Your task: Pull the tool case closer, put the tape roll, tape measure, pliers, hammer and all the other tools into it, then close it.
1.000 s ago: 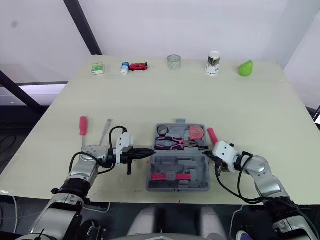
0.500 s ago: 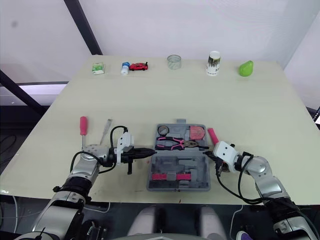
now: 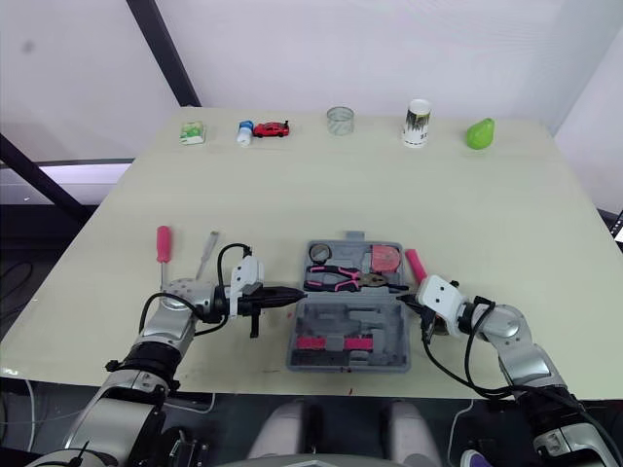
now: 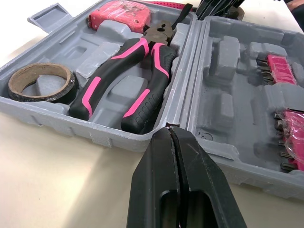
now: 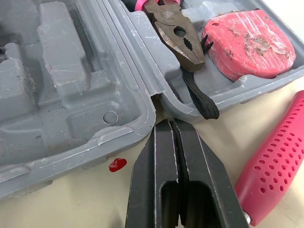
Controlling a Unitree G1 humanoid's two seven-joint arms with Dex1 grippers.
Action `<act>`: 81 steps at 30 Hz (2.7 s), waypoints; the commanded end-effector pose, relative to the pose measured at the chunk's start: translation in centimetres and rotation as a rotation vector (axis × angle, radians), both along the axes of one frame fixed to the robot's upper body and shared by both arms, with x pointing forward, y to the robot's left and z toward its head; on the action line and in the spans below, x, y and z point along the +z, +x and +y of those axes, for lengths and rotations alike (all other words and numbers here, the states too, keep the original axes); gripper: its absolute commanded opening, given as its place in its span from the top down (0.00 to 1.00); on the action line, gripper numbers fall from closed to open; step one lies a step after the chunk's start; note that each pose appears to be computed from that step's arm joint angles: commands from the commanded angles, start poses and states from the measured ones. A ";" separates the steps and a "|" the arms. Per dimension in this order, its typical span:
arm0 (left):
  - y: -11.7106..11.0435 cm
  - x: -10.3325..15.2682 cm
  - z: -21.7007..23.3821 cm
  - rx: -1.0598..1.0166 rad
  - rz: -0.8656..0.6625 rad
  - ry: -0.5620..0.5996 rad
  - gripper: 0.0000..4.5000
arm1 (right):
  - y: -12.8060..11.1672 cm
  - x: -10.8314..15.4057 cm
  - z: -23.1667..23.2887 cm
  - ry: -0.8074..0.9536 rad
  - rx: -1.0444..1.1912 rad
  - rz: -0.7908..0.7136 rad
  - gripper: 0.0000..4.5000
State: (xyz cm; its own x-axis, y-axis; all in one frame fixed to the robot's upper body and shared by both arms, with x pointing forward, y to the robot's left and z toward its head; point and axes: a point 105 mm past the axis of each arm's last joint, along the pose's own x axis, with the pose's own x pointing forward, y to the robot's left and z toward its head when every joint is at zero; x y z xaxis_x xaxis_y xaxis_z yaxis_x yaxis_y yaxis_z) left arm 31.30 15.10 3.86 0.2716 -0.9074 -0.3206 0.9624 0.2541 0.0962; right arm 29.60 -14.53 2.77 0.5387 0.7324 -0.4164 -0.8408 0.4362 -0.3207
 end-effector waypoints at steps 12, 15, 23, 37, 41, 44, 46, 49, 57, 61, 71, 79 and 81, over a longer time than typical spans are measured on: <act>-0.2 -0.3 -1.1 -0.036 -0.006 -0.008 0.99 | -0.1 1.4 1.0 0.030 0.043 -0.046 1.00; -0.3 -0.3 -0.9 -0.033 -0.005 -0.008 0.99 | 0.0 1.5 1.1 0.035 0.041 -0.055 1.00; -0.3 -0.2 0.1 -0.011 -0.009 0.002 0.99 | 0.2 2.1 1.8 0.060 0.057 -0.087 1.00; -0.3 0.1 0.7 -0.002 -0.008 0.013 0.99 | 0.6 2.2 2.3 0.076 0.065 -0.112 1.00; -0.2 0.1 0.7 -0.003 -0.009 0.015 0.99 | 0.4 2.0 2.1 0.070 0.064 -0.094 1.00; -0.2 0.2 0.6 -0.007 -0.010 0.017 0.99 | 0.1 1.7 2.0 0.065 0.065 -0.083 1.00; -0.2 0.2 0.6 -0.009 -0.011 0.018 0.99 | 0.1 1.7 2.0 0.066 0.066 -0.080 1.00; -0.1 0.2 0.7 -0.008 -0.012 0.019 0.99 | 0.0 1.6 2.1 0.068 0.071 -0.073 1.00; -0.1 0.3 0.7 -0.008 -0.014 0.019 0.99 | 0.2 1.5 2.2 0.063 0.072 -0.081 1.00; -0.2 0.3 0.6 -0.011 -0.013 0.018 0.99 | 0.3 1.6 2.2 0.062 0.073 -0.082 1.00; 0.1 0.8 1.0 0.002 -0.024 0.015 0.99 | 0.4 1.3 1.5 0.034 0.046 -0.084 1.00; 0.3 0.7 1.3 0.016 -0.030 0.017 0.99 | 0.2 1.2 1.6 0.032 0.053 -0.078 1.00; 0.2 0.5 1.3 0.011 -0.024 0.021 0.99 | 0.2 1.1 1.6 0.030 0.052 -0.079 1.00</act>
